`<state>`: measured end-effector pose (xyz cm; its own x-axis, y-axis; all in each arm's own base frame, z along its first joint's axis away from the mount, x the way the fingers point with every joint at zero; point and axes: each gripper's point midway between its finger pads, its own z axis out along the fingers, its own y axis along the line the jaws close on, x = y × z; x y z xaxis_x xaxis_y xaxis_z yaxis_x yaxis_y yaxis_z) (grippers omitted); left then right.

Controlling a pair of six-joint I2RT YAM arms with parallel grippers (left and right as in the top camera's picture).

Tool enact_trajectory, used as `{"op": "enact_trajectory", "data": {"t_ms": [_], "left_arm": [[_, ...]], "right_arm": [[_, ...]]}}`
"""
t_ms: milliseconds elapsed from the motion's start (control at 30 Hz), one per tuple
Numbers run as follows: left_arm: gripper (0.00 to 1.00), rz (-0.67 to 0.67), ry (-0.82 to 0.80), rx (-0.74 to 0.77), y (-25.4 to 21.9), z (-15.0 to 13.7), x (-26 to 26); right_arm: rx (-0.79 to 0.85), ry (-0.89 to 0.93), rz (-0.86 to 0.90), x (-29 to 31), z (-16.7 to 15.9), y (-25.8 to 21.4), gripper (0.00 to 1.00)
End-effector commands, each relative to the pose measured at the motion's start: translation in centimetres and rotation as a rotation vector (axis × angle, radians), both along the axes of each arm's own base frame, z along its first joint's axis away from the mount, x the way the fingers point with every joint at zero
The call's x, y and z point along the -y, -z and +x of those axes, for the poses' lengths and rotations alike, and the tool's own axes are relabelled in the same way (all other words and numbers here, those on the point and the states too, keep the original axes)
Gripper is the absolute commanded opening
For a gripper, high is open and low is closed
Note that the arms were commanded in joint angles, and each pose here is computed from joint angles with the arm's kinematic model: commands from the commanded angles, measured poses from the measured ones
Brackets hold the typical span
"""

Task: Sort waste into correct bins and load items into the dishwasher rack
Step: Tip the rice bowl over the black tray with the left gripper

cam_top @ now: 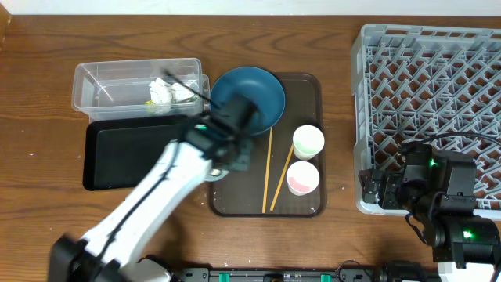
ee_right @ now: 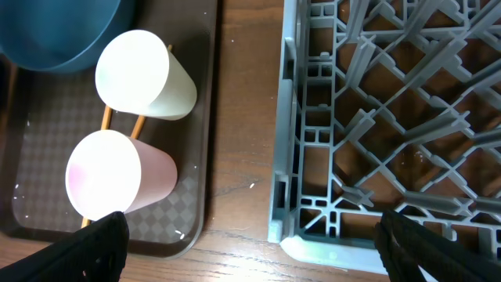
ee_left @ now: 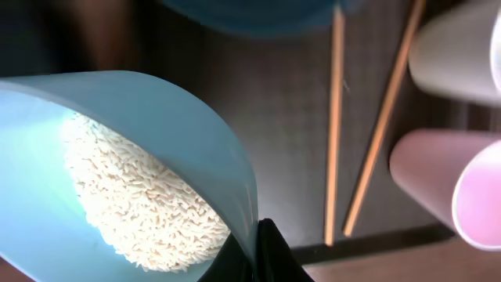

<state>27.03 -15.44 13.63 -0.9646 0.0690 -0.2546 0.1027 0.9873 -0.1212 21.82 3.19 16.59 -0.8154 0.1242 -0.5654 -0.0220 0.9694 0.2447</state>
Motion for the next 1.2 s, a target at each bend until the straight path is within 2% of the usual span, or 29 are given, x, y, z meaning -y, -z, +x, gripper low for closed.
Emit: {"op": "enact_trajectory", "data": {"t_ms": [0,233,567,900,1000,1167], "left_arm": [[0.06,-0.018,-0.085,0.06,-2.2,1.8,-3.3],[0.06,-0.243,-0.158,-0.003,-1.9,3.1,-7.4],[0.06,-0.803,-0.128,0.035,-2.6,4.1,-10.1],[0.06,-1.345,-0.26,0.144,-4.7,6.0,-14.5],[0.06,-1.408,-0.346,0.104,-4.3,6.2,-15.7],[0.06,-1.44,-0.434,0.06,-3.7,6.2,-16.8]], "right_arm": [[0.02,-0.014,0.008,-0.4,0.1,-0.8,0.99],[0.017,-0.014,0.008,-0.4,0.1,-0.8,0.99],[0.016,-0.014,0.008,-0.4,0.0,-0.8,0.99],[0.013,-0.014,0.008,-0.4,0.0,-0.7,0.99],[0.011,-0.014,0.008,-0.4,0.0,-0.7,0.99],[0.01,-0.014,0.008,-0.4,-0.1,-0.7,0.99]]}}
